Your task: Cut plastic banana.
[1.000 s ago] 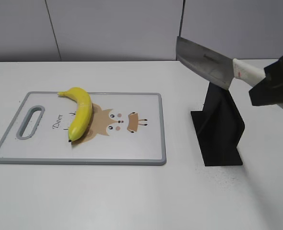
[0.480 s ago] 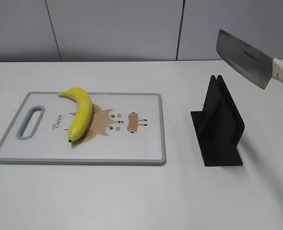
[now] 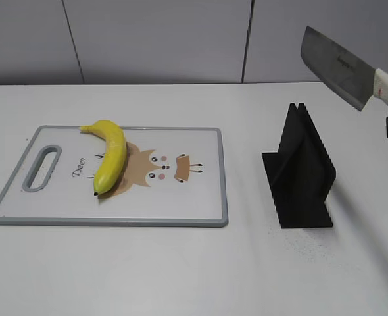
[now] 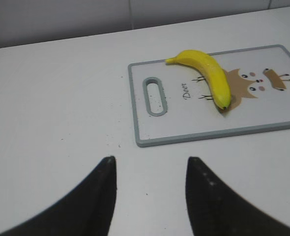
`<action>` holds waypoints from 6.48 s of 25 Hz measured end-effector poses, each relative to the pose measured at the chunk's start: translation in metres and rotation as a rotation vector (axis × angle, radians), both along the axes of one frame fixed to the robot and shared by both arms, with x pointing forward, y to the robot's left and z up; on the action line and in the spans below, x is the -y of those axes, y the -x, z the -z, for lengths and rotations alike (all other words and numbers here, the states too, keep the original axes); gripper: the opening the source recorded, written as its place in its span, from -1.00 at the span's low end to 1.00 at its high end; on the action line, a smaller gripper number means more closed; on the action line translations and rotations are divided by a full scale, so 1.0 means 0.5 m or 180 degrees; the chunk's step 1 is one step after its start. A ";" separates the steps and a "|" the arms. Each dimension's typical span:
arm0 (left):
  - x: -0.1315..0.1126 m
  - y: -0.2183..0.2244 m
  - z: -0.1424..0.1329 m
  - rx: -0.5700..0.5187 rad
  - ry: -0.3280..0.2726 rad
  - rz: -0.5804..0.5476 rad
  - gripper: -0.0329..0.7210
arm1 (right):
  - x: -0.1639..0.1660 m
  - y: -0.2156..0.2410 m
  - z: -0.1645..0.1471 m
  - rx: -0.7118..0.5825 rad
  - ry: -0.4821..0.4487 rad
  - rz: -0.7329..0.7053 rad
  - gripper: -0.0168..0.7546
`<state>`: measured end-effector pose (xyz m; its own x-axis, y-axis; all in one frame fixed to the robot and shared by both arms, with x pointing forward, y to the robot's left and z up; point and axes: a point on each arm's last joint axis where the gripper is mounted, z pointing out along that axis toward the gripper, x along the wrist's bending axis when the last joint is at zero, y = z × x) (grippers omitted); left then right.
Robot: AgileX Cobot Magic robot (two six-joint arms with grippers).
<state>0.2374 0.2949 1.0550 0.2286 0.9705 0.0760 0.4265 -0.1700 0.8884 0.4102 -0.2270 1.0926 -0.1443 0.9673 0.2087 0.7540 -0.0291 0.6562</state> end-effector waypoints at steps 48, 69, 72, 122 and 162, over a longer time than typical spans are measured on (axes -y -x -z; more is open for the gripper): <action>0.002 0.001 0.000 0.0022 0.0023 -0.0371 -0.22 | -0.046 -0.097 0.160 -0.0819 0.0136 0.0157 -0.48; 0.002 0.001 0.000 0.0022 0.0023 -0.0371 -0.27 | -0.051 -0.106 0.130 -0.0635 0.0152 -0.0003 0.57; 0.002 0.001 0.000 0.0022 0.0023 -0.0371 -0.27 | -0.049 -0.101 0.096 -0.0379 0.0234 -0.0223 0.57; 0.002 0.001 0.000 0.0022 0.0028 -0.0368 -0.28 | 0.103 0.252 0.122 0.0522 0.0570 -0.0826 0.57; 0.003 0.001 0.000 0.0023 0.0042 -0.0366 -0.28 | 0.131 0.328 0.104 0.1342 0.0373 0.0528 0.57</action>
<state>0.2369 0.2935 1.0552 0.1153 0.9912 0.0644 0.4362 -0.1088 0.8933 0.2463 -0.2927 1.0406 -0.0344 0.9980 0.0528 0.4123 -0.0340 0.9104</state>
